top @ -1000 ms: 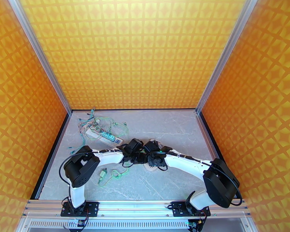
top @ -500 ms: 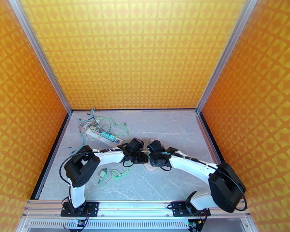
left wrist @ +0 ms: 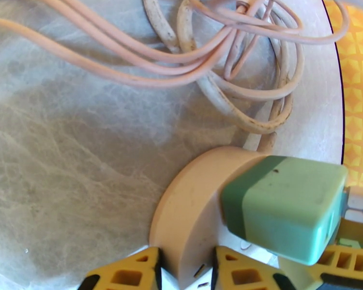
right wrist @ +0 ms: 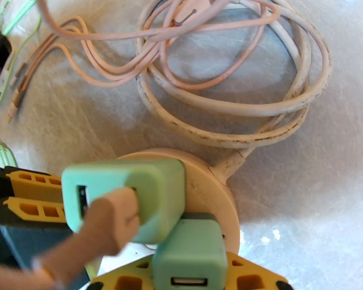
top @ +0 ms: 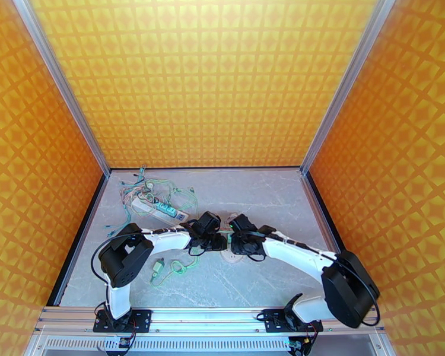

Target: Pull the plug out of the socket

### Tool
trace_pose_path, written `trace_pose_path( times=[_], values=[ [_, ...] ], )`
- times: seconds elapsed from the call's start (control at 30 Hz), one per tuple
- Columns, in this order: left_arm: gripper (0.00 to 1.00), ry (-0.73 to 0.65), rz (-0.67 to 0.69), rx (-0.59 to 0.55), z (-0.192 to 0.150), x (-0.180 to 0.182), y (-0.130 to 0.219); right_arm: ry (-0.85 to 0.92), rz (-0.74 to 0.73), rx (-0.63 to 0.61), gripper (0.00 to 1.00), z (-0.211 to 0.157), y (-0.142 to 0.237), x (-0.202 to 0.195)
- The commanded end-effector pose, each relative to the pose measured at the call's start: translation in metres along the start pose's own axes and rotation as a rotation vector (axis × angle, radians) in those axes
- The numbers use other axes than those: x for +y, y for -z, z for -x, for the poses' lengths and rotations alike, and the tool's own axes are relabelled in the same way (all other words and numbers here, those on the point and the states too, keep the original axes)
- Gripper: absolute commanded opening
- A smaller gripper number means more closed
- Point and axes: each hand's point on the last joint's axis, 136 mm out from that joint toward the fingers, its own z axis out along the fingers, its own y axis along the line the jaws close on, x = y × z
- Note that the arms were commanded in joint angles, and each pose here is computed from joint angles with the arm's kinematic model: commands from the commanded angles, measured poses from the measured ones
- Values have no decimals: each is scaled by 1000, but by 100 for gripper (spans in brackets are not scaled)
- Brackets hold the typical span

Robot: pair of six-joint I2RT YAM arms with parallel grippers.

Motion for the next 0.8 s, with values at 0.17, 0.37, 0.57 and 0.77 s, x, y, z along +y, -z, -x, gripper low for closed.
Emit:
trace_pose_path(
  times=[0.17, 0.37, 0.57, 0.77],
  values=[
    [28, 35, 249, 237, -77, 72, -29, 146, -34, -3, 16, 1, -10, 39],
    [27, 39, 259, 249, -81, 76, -28, 114, 16, -4, 15, -2, -12, 45],
    [26, 44, 271, 261, -85, 81, -29, 82, 31, -29, 15, 4, -3, 40],
    [26, 47, 278, 267, -88, 85, -27, -22, 112, -40, 15, 10, 5, 26]
  ],
)
